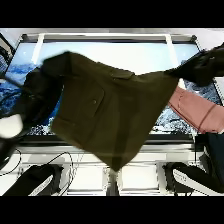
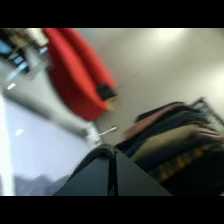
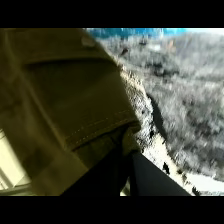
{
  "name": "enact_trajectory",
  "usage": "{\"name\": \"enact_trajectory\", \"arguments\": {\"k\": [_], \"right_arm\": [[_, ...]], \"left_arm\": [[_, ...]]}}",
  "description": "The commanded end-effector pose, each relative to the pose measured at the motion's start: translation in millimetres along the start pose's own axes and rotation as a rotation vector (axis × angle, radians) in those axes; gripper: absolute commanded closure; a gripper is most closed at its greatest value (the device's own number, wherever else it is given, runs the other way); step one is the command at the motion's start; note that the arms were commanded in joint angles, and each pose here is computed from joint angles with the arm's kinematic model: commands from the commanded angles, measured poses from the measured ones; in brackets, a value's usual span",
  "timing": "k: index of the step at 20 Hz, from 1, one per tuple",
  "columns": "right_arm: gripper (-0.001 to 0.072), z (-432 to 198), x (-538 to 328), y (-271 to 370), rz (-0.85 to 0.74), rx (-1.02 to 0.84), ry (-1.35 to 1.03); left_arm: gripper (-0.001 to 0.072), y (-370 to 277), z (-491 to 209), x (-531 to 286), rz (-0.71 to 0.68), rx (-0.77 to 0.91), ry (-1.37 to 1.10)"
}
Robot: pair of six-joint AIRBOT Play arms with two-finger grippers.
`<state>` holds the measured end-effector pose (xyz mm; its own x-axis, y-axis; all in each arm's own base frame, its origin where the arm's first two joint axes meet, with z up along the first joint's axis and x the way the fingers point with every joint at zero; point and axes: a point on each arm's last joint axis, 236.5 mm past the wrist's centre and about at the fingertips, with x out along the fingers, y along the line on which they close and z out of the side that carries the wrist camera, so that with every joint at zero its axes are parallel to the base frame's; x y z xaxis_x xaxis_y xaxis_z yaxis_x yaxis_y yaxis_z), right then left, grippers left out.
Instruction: Fold the clothes and pants, and hang the long-sleeved shirts on hangers.
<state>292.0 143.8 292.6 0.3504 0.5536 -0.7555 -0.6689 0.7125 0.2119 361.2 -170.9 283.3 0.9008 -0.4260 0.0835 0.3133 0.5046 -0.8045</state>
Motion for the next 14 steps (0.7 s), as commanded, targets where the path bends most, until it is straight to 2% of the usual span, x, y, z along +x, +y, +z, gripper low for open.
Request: {"name": "enact_trajectory", "arguments": {"k": [1, 4, 9, 11, 14], "right_arm": [[0.0687, -41, 75, -54, 0.032, 0.148, 0.243], [0.0687, -46, 141, -124, -0.075, 0.227, 0.256], [0.0687, 9, 183, -191, -0.221, 0.218, -0.006], [0.0687, 15, 185, -194, -0.224, 0.221, -0.034], [0.0686, -20, 197, -172, -0.129, 0.215, 0.107]], "left_arm": [[0.0684, 124, -16, 18, 0.277, -0.082, -0.034], [0.0683, 175, -7, 27, 0.382, 0.168, -0.078], [0.0683, 175, -2, 52, 0.331, 0.582, -0.087], [0.0683, 170, -14, 65, 0.287, 0.728, -0.028], [0.0683, 188, -36, 65, 0.296, 0.856, 0.115]]}}
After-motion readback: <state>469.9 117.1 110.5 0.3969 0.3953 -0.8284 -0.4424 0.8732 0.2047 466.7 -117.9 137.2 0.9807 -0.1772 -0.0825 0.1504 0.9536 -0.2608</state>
